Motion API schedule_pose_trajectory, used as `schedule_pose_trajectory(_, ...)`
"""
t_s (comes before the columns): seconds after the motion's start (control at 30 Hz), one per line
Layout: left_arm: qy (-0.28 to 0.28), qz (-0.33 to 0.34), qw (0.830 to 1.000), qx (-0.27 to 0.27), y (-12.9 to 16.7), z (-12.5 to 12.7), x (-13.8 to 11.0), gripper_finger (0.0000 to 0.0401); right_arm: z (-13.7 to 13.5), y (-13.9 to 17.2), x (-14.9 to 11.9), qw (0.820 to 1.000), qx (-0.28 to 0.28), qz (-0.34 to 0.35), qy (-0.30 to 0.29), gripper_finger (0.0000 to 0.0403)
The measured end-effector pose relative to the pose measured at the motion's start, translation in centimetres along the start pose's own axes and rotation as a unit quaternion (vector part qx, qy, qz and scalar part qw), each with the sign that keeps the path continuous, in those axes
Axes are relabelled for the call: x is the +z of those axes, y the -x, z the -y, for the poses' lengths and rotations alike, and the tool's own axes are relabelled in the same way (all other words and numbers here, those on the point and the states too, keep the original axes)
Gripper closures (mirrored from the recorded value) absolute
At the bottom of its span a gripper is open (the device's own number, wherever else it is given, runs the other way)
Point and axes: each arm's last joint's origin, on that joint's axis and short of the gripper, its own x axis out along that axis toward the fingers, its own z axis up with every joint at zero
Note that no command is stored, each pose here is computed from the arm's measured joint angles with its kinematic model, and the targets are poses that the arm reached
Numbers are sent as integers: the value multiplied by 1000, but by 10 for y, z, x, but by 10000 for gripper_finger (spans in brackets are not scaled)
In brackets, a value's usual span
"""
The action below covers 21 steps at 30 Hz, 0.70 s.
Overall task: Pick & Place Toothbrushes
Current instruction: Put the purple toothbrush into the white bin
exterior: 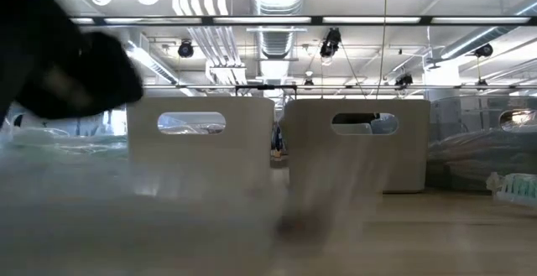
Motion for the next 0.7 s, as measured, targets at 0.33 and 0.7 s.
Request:
schedule_pose_trajectory(0.33, -106, 136, 984, 35, 82, 11, 26, 385, 7, 14, -9, 999, 7, 19, -31, 394)
schedule_pose_trajectory(0.7, -624, 104, 753, 182, 107, 19, 16, 385, 1, 33, -49, 996, -6, 42, -82, 394)
